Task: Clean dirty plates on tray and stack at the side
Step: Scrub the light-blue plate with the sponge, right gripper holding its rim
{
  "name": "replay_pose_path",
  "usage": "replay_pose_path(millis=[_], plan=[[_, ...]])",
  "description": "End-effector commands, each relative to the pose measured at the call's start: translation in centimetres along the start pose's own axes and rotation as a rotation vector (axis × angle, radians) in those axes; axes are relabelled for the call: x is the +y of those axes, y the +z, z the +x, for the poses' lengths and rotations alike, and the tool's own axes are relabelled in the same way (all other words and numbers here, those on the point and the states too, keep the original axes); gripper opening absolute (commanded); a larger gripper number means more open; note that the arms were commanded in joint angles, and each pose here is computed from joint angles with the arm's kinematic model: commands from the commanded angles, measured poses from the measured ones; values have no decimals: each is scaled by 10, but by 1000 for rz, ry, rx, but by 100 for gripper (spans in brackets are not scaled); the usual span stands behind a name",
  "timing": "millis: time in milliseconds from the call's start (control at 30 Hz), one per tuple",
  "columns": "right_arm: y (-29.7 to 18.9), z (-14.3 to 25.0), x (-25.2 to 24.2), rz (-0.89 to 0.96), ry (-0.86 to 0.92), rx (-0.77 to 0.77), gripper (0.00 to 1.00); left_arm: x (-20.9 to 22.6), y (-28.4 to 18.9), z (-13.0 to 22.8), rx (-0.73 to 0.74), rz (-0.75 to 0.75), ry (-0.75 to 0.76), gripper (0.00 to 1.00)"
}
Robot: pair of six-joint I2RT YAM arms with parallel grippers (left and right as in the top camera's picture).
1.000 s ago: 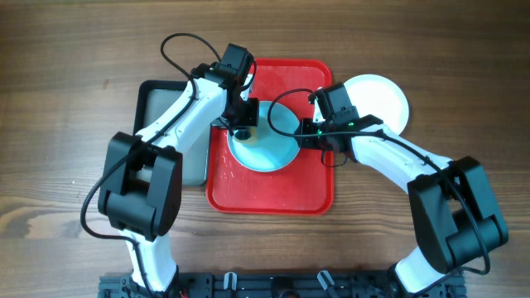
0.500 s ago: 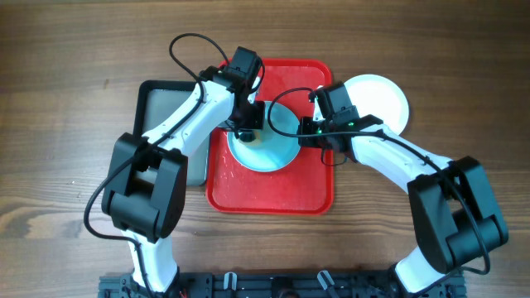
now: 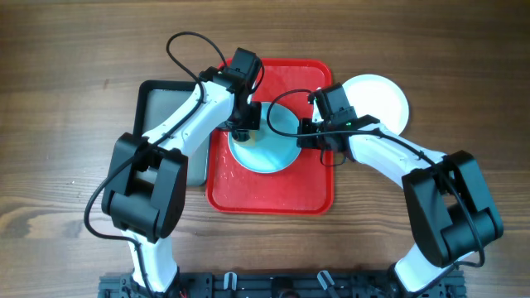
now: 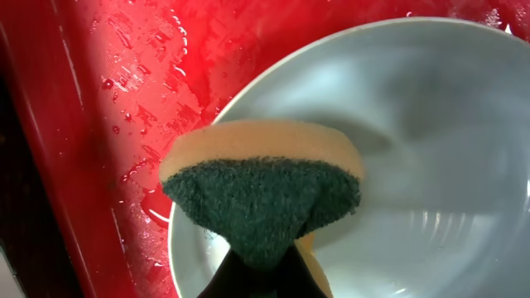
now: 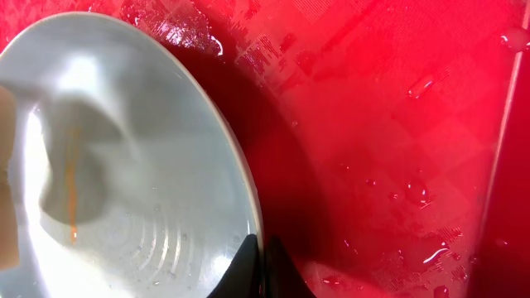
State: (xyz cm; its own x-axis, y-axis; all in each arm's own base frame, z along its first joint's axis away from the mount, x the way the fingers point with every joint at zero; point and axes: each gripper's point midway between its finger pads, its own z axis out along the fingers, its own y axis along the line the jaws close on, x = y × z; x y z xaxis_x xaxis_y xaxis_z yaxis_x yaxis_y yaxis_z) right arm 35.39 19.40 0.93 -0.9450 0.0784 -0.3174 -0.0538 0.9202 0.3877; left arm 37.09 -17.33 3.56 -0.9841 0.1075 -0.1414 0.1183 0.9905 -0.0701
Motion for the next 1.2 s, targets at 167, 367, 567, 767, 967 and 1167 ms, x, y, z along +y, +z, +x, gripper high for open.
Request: replay_pose_path(millis=[167, 367, 567, 767, 967, 1167], plan=[[6, 5, -5, 14, 3, 14, 4, 6, 15, 11, 25, -23, -31, 4], [6, 5, -3, 2, 3, 16, 4, 9, 29, 20, 28, -24, -63, 4], [6, 5, 0, -15, 1, 16, 4, 12, 43, 35, 51, -24, -77, 4], [6, 7, 4, -34, -3, 26, 4, 0, 54, 40, 78, 17, -64, 4], [5, 9, 8, -58, -4, 38, 5, -19, 66, 49, 116, 79, -42, 4], [5, 9, 8, -58, -3, 38, 4, -37, 63, 53, 145, 172, -40, 4]])
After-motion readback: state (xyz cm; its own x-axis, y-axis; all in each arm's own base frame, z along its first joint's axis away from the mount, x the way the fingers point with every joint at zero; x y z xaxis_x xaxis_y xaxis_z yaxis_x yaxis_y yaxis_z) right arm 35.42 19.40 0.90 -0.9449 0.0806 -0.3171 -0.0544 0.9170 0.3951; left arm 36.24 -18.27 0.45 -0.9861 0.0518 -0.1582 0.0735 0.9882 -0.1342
